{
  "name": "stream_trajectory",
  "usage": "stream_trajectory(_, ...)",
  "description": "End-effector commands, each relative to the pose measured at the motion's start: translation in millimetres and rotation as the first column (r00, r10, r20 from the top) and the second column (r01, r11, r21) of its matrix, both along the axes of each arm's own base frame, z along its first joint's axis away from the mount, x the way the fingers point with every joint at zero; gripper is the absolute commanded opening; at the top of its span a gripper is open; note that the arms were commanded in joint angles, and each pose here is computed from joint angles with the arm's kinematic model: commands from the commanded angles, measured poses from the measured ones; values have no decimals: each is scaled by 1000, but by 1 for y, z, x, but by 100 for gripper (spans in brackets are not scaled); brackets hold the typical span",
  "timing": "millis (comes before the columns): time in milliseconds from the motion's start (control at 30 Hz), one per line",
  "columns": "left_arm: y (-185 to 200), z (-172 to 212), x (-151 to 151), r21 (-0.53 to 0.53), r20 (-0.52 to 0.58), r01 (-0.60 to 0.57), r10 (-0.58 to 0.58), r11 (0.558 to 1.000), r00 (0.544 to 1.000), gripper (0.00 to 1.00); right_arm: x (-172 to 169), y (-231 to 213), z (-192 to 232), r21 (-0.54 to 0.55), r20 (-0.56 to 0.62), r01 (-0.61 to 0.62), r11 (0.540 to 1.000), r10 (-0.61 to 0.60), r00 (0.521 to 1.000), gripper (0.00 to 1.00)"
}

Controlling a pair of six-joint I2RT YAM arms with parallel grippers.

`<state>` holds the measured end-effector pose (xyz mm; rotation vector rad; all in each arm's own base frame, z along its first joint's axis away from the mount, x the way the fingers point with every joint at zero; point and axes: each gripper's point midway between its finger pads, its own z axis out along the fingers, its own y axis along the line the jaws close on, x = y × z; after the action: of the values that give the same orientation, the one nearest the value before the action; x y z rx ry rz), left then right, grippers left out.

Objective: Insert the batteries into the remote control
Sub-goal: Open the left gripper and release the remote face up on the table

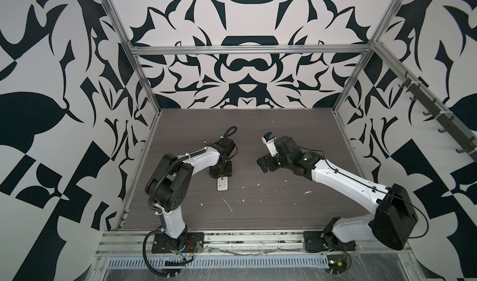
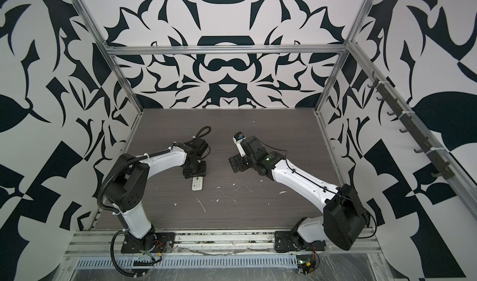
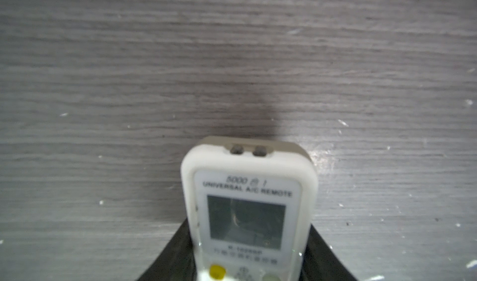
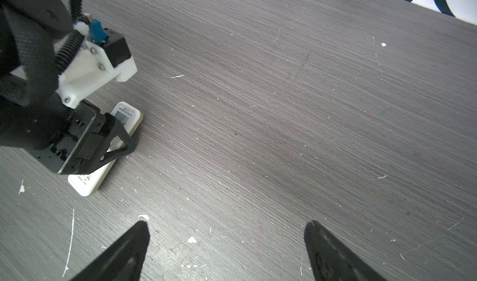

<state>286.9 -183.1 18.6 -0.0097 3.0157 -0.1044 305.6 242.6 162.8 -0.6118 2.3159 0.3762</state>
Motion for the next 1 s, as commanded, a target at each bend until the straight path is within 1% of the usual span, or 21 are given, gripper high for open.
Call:
stream_trajectory(0,5,-15,-4,29,-17,-19,19,999,1000,30,5,-1,18,38,47,21,999,-23,999,98)
stream_trajectory(167,4,-16,-3,22,-16,-22,22,1000,1000,33,6,-2,19,40,48,23,999,-25,999,98)
stream_trajectory(233,3,-15,-3,15,-12,-24,24,1000,1000,40,6,-1,21,44,51,22,999,-24,998,98)
stream_trajectory(267,3,-15,-3,13,-12,-25,25,1000,1000,41,6,-1,20,46,50,22,999,-24,998,98)
stream_trajectory(400,3,-15,-3,10,-6,-29,29,1000,1000,44,7,0,22,53,55,24,998,-27,998,98)
stream_trajectory(733,4,-15,-4,15,-5,-31,31,999,1000,45,6,-4,25,51,67,34,998,-38,997,98)
stream_trajectory(967,5,-16,-5,16,-6,-39,39,999,999,50,8,-4,28,57,77,35,998,-40,996,98)
